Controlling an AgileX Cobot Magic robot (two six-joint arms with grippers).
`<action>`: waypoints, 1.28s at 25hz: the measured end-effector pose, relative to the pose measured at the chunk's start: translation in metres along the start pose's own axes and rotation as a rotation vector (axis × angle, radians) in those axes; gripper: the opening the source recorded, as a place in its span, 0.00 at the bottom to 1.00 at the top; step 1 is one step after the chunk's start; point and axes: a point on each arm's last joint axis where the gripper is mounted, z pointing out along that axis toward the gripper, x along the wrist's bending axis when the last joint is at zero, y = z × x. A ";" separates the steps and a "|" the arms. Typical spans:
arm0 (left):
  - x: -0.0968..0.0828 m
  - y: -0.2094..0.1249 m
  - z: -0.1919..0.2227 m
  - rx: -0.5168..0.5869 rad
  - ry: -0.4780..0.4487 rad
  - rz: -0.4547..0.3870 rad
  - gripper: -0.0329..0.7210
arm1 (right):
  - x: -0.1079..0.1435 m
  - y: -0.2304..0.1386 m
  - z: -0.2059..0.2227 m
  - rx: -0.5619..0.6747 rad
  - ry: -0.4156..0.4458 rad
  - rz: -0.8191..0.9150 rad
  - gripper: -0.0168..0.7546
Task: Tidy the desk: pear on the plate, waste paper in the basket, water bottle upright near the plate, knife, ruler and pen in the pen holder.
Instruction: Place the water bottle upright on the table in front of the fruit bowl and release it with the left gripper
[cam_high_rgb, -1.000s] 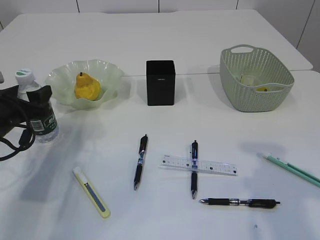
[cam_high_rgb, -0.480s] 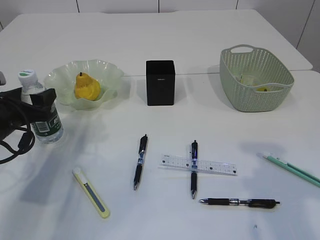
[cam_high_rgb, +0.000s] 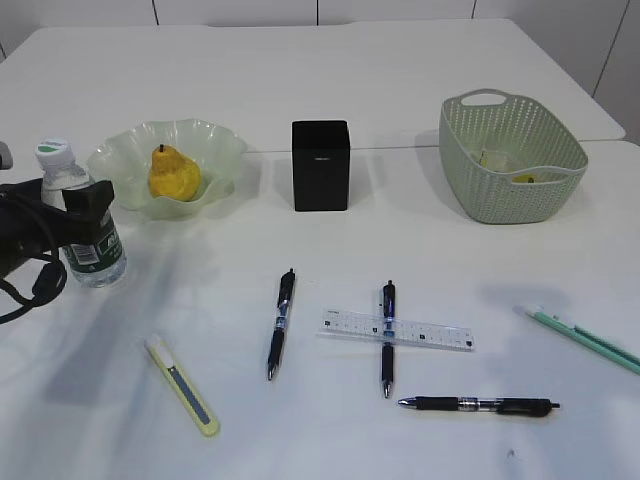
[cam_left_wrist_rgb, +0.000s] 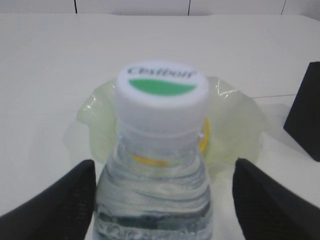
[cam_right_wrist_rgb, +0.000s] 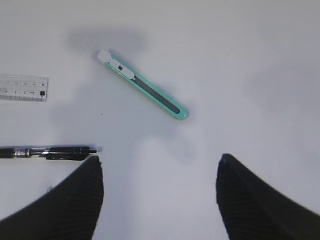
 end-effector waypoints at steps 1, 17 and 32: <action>0.000 0.004 -0.001 -0.011 -0.001 0.003 0.85 | 0.000 0.000 0.000 0.000 0.000 0.000 0.74; -0.003 0.042 -0.014 -0.081 0.013 0.119 0.85 | 0.000 0.000 0.000 0.002 0.000 -0.002 0.74; -0.004 0.085 -0.038 -0.156 0.062 0.156 0.84 | 0.000 0.000 0.000 0.000 0.000 -0.019 0.74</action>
